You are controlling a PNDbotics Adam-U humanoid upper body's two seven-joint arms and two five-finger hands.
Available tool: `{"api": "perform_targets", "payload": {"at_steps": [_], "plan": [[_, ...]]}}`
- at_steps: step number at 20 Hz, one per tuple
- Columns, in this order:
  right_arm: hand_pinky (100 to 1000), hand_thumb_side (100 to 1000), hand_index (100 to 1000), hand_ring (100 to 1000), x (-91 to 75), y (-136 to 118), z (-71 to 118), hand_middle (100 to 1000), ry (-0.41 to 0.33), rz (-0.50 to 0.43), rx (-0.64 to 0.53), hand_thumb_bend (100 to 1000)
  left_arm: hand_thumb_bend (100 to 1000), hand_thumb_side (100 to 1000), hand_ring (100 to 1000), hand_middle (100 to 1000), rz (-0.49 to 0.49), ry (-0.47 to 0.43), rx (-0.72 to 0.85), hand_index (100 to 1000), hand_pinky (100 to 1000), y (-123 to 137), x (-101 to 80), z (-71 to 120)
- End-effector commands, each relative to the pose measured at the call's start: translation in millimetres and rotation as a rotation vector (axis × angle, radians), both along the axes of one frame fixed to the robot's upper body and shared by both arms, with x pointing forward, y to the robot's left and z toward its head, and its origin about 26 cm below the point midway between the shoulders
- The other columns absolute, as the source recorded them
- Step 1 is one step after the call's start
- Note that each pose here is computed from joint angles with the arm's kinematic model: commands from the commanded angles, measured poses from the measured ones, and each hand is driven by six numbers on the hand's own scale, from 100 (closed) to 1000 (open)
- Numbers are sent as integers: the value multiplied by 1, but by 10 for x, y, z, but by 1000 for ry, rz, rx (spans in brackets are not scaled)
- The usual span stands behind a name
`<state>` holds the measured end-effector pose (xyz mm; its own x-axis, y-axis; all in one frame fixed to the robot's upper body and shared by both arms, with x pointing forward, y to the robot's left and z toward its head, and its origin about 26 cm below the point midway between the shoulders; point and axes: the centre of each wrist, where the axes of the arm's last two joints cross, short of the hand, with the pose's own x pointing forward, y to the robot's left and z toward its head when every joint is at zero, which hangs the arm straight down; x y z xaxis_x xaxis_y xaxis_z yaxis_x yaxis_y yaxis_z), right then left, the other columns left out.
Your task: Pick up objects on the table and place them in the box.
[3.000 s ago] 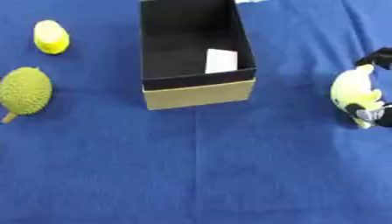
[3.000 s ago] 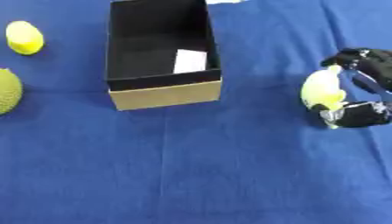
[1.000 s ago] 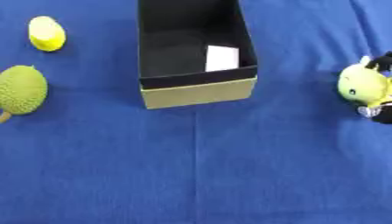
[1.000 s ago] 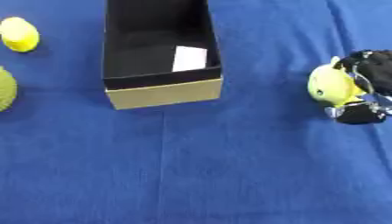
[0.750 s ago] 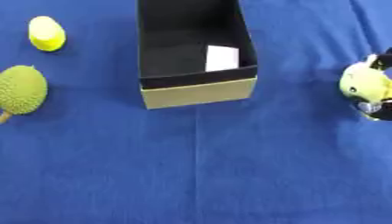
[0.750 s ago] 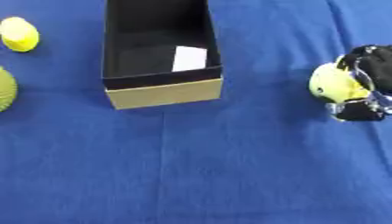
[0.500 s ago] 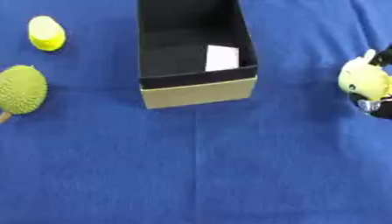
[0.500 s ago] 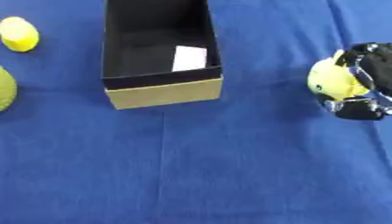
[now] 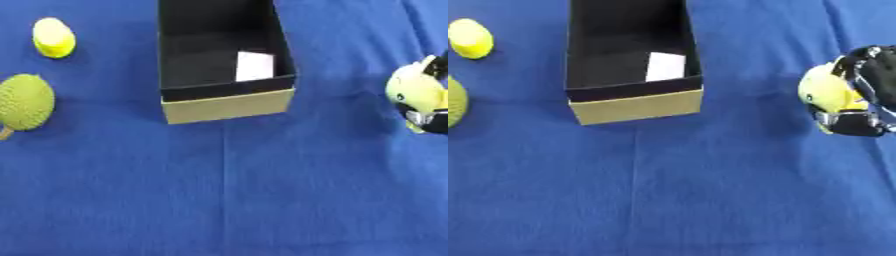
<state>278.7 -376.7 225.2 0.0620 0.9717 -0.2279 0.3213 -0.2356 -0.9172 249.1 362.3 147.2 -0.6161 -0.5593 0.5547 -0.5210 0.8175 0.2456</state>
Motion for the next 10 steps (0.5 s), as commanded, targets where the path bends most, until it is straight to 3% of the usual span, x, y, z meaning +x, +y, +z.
{"api": "perform_targets", "payload": {"at_steps": [1,10], "plan": [[773,316,541,702,-20,18,112,508,-41,18,-15,445,100,589,538,541,-11,-22,19,805,793,3,-9,82],[774,249,541,717,-88,179,232,557,-83,125,-20,439,100,587,535,540,-8,-24,25,805,793,18,-12,95]]}}
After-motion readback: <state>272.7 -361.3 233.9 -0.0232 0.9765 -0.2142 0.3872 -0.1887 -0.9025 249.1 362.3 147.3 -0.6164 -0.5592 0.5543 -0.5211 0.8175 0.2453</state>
